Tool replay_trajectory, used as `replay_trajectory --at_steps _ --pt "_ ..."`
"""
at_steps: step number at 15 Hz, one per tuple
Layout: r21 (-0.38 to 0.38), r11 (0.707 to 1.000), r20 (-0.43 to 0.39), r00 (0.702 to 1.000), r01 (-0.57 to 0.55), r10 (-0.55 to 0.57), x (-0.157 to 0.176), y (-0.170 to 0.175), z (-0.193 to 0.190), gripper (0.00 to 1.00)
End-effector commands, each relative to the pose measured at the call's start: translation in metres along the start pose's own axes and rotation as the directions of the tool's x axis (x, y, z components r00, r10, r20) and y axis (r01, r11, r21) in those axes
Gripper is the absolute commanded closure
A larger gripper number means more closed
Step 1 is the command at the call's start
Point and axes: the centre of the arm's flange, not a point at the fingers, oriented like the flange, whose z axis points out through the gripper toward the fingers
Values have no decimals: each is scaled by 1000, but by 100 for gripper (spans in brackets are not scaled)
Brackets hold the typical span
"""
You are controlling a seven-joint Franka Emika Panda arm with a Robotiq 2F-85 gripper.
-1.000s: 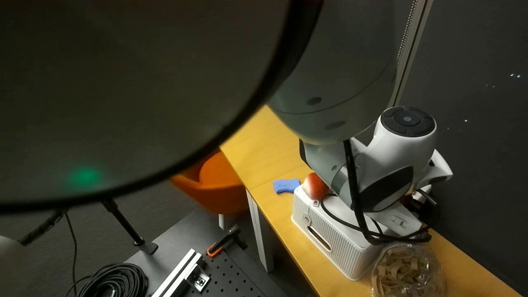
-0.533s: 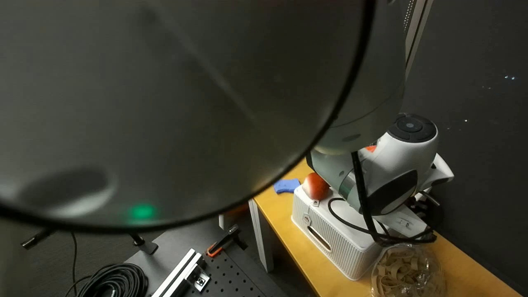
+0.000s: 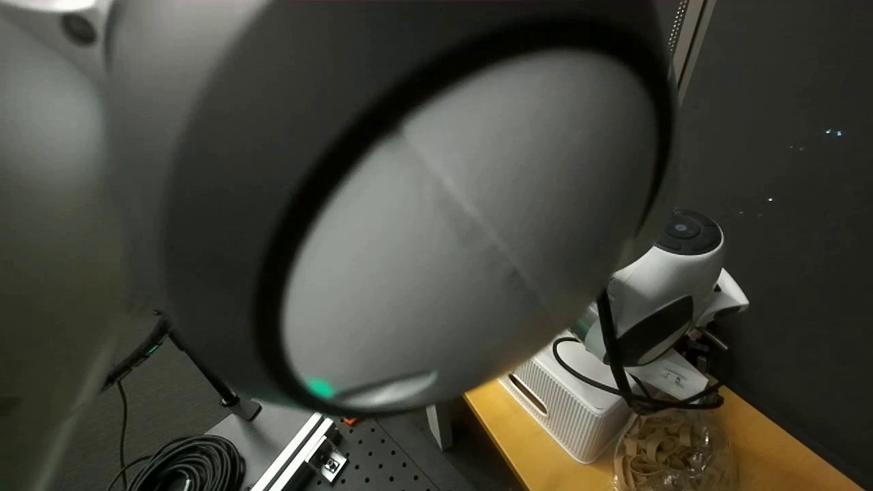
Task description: Put some rubber bands in the plastic bag
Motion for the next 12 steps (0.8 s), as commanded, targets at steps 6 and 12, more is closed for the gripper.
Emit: replay_trajectory --at_steps 6,12 --pt "-10 1000 -24 1000 7 -8 7 4 10 62" --pt "-17 1000 -47 999 0 -1 -1 6 -12 100"
